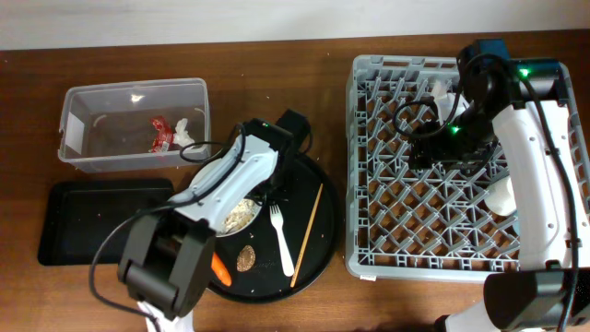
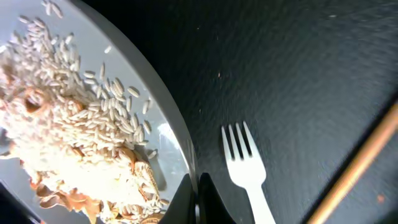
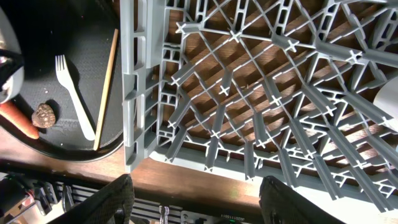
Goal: Sort waste into correct bins and load items into the dishwasher rack
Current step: 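Carry the plate left over the black rectangular tray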
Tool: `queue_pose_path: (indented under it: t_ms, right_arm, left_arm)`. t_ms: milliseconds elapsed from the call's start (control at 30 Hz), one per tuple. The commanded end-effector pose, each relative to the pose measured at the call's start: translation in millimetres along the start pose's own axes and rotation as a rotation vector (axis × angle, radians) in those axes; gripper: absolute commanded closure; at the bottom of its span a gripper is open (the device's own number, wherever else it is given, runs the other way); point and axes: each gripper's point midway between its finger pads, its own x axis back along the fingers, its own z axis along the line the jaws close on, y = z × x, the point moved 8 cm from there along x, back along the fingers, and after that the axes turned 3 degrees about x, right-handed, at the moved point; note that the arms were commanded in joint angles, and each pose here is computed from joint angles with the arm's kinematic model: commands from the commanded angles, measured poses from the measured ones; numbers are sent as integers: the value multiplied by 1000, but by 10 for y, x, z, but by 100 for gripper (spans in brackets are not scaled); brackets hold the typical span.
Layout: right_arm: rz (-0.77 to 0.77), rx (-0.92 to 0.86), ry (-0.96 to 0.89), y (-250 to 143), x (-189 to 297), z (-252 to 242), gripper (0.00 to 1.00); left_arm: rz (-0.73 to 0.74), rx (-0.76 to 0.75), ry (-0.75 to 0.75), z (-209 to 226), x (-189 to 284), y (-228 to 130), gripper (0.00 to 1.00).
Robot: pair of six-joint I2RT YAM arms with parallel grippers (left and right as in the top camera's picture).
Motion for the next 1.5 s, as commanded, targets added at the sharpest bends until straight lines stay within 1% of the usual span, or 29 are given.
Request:
queue_pose_path:
  t_ms: [0,133,367,567,733,900,1033,1300,1400,1467]
  right_arm:
    - [-3,-1,7,3,6,-6,32]
    - [-3,-1,7,3,6,-6,32]
    - [-3,-1,3,2,6,-10,32]
    - [-2,-1,-5,2,6,-17,32]
    - [-1,-1,-22,0,6,-33,32]
    - [0,-1,-23,0,6,-34,32]
    - [0,-1,-30,0,7,-41,32]
    - [0,-1,-30,0,7,-41,31]
    - [0,-1,-30,0,7,-41,31]
    - [0,-1,-30,0,7,-41,31]
  left_arm:
    - [-87,16,3,106,332,-16,99]
    - [-98,16,36,183,434,-75,99]
    - [-61,23,70,302,494,-169,100]
    - [-61,117,82,620,589,-158,99]
    - [-72,206,64,999,666,-122,100]
    - [-31,267,-15,1292,594,-84,100]
    - [-12,274,-125,1509,557,-58,100]
    - [9,289,-301,1762,439,-87,100]
    - [12,287,-405,1871,396,-126,100]
    - [3,310,-448,1967,393,-137,100]
